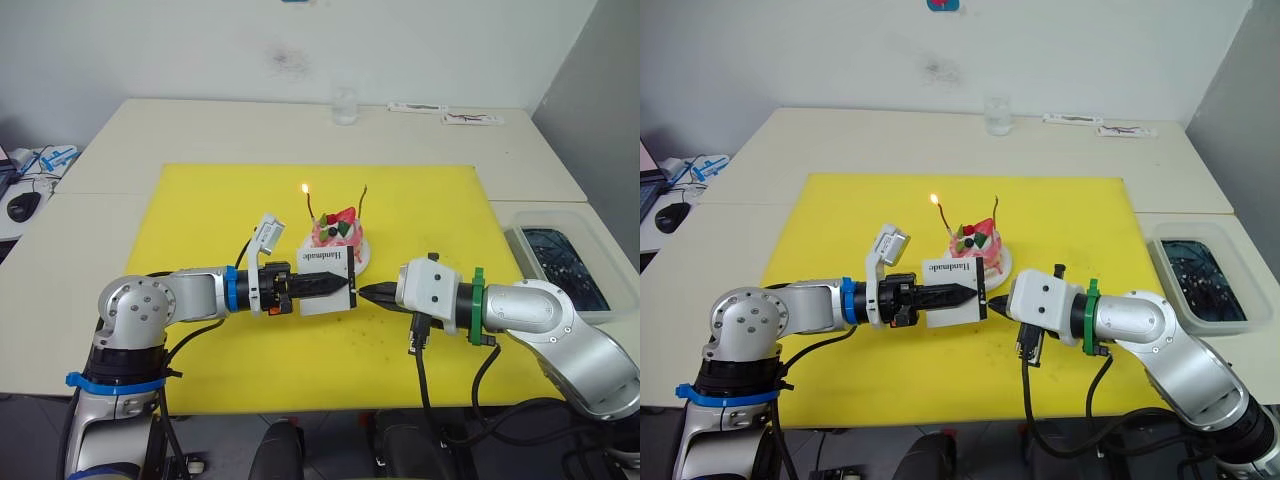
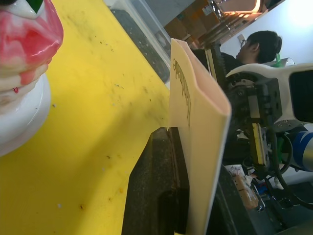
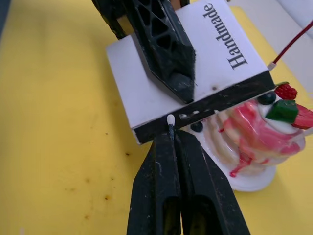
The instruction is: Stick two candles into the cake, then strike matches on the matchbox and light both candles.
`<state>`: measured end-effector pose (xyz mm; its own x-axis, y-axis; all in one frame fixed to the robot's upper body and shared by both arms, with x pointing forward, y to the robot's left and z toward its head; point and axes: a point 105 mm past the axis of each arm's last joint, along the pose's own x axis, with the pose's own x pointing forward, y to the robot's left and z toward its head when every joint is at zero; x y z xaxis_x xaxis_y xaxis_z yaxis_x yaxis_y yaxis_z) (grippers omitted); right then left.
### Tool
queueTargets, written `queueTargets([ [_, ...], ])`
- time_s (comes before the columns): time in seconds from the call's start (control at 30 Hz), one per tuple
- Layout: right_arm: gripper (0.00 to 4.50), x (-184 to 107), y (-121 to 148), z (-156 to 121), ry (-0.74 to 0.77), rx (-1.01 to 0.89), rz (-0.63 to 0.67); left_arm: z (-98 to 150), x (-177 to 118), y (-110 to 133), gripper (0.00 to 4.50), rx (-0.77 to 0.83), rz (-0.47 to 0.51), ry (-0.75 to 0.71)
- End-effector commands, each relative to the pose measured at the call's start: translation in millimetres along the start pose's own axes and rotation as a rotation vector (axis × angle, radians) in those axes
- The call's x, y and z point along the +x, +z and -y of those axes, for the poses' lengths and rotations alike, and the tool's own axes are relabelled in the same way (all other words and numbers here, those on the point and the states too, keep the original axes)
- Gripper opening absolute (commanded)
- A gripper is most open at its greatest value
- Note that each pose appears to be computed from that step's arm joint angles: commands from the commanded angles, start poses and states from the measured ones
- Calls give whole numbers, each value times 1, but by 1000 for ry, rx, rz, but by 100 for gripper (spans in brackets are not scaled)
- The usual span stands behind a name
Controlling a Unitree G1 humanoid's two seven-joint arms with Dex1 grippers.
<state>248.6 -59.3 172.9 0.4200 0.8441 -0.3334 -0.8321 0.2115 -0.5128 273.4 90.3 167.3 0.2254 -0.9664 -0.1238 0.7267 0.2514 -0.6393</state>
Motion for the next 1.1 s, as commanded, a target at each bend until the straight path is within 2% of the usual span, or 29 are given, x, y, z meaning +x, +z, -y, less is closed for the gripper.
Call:
queueTargets([
  [0.03,5,0,7,6,-31,-47,22,9,0,1,0,36,-5,-23],
  [0.77,5,10,-1,4,-3,-73,-5,11,2,3,0,42,11,-28],
  [0.93,5,-7,-7,7,-20,-42,-45,5,-8,3,0,48,12,16],
  [1.1,5,-40,-14,11,-42,114,-130,5,-15,3,0,65,7,35],
])
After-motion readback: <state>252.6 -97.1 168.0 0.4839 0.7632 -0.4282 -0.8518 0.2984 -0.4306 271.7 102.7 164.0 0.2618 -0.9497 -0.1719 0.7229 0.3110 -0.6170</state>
